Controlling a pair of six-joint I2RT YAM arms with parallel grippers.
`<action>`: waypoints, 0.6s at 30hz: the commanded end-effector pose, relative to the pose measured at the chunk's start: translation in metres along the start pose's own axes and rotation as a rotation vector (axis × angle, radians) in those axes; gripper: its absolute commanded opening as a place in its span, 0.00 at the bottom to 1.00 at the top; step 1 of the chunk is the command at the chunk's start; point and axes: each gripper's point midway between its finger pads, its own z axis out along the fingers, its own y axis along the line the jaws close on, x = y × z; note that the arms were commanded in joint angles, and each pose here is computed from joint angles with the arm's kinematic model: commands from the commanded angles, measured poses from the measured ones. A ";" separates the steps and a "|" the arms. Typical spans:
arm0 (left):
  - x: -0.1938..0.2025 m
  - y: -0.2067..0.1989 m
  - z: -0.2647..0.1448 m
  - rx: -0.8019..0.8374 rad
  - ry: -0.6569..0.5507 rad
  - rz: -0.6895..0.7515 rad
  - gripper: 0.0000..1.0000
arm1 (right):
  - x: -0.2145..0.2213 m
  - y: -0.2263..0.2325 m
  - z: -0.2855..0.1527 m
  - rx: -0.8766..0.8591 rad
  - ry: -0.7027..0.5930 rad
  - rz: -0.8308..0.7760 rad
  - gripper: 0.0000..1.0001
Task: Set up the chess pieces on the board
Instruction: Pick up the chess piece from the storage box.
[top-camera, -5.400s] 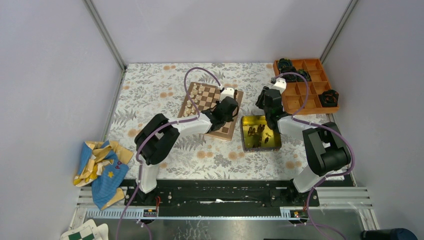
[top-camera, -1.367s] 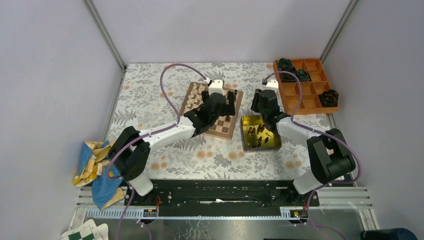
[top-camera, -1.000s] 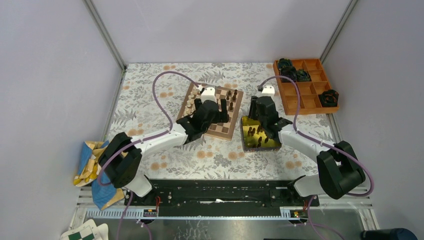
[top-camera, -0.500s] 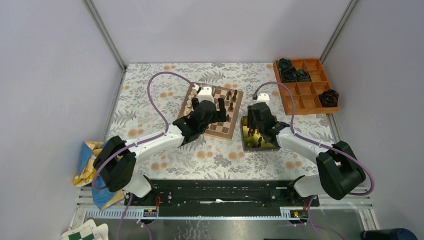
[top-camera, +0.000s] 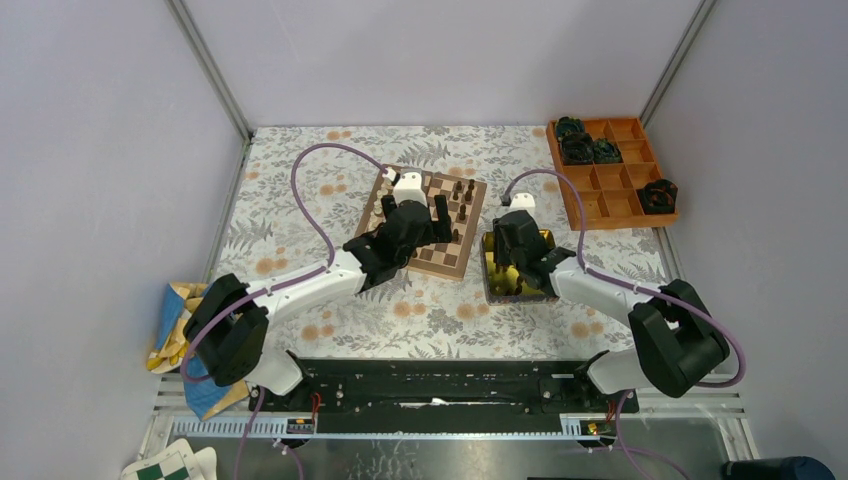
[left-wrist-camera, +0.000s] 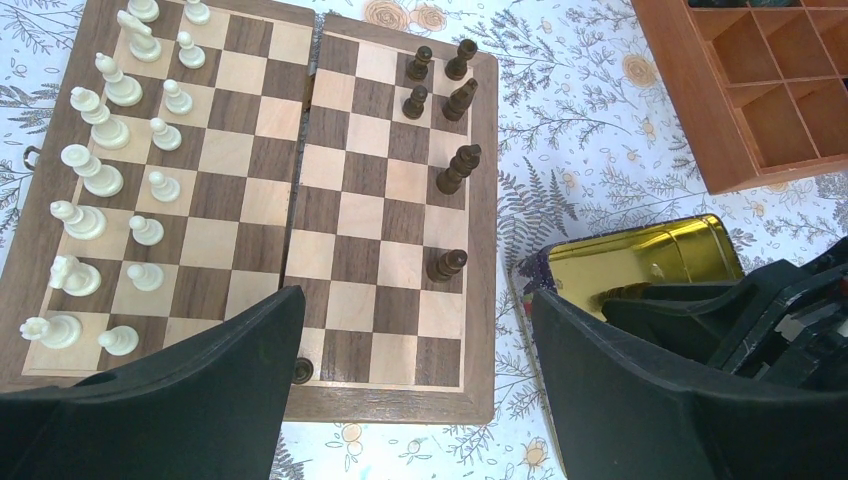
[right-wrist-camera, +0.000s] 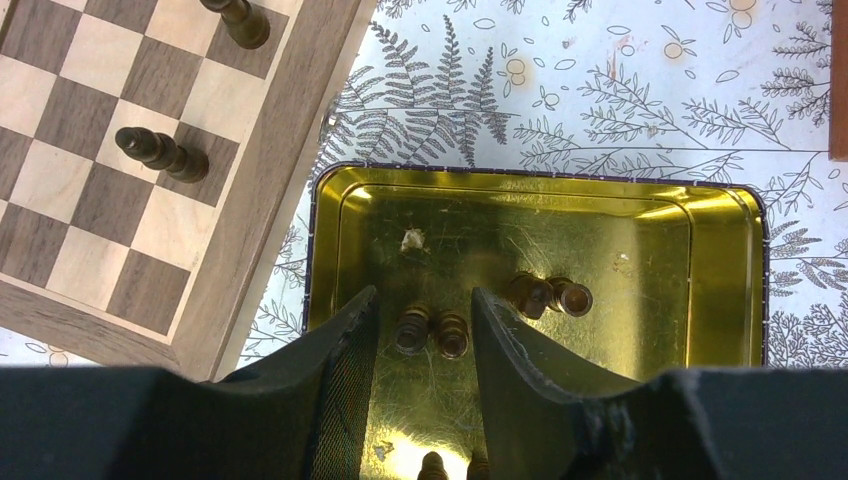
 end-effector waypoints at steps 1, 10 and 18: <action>-0.013 -0.003 -0.004 0.004 -0.056 -0.030 0.91 | 0.000 0.006 0.003 -0.014 0.000 -0.013 0.46; -0.013 0.000 -0.004 -0.009 -0.062 -0.031 0.91 | 0.004 0.008 0.007 -0.016 0.019 -0.023 0.46; -0.013 0.001 -0.004 -0.014 -0.065 -0.035 0.91 | 0.009 0.008 0.008 -0.017 0.035 -0.028 0.45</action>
